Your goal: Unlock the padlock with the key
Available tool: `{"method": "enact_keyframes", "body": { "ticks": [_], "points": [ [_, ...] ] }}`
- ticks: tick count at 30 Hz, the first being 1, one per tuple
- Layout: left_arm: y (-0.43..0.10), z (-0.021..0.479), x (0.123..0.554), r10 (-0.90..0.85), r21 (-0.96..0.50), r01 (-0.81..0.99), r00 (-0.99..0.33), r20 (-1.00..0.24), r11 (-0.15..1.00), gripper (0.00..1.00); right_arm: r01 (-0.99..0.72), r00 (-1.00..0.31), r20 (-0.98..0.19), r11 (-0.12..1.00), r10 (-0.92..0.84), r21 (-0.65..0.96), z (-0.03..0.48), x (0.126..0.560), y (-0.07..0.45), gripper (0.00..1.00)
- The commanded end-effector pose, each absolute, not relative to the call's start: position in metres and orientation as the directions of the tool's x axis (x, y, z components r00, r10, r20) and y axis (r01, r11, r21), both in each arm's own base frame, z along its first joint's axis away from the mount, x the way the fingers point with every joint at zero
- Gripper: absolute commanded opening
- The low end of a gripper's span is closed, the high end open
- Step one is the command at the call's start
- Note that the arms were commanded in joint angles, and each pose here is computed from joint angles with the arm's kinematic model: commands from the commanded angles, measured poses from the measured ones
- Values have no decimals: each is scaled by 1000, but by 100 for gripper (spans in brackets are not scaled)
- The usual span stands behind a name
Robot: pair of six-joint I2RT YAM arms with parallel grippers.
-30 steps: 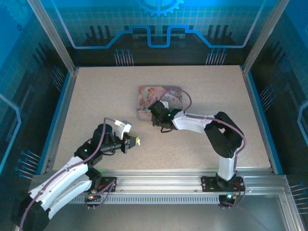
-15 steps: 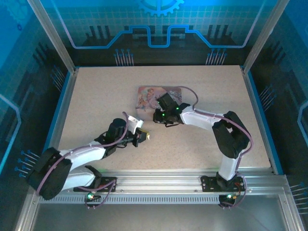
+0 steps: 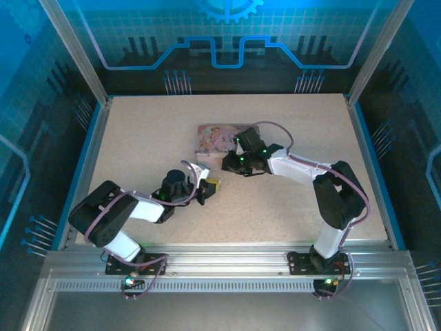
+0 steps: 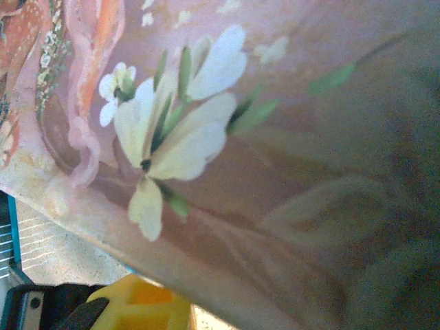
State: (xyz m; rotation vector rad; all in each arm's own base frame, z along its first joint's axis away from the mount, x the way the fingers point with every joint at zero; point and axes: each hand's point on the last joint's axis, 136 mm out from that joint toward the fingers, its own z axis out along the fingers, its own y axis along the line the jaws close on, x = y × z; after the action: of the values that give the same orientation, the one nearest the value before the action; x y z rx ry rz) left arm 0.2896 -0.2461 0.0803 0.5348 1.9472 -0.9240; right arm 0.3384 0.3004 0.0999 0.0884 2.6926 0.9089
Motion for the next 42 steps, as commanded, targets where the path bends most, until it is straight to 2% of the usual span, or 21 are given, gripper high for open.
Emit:
{"method": "enact_keyframes", "body": {
  "ticks": [1, 15, 25, 42],
  "points": [
    [-242, 97, 298, -54, -384, 700, -444, -894, 602, 0, -93, -945, -292, 732, 149, 675, 132, 341, 308, 2],
    [-244, 84, 311, -132, -472, 705, -481, -867, 530, 0, -139, -956, -282, 712, 86, 688, 141, 335, 313, 0],
    [-247, 91, 312, -124, -448, 732, -453, -883, 514, 0, -129, -965, -250, 692, 77, 711, 140, 332, 319, 0],
    [-240, 97, 316, -139, -421, 714, -420, -897, 560, 0, -122, -968, -239, 689, 76, 715, 139, 330, 318, 0]
  ]
}}
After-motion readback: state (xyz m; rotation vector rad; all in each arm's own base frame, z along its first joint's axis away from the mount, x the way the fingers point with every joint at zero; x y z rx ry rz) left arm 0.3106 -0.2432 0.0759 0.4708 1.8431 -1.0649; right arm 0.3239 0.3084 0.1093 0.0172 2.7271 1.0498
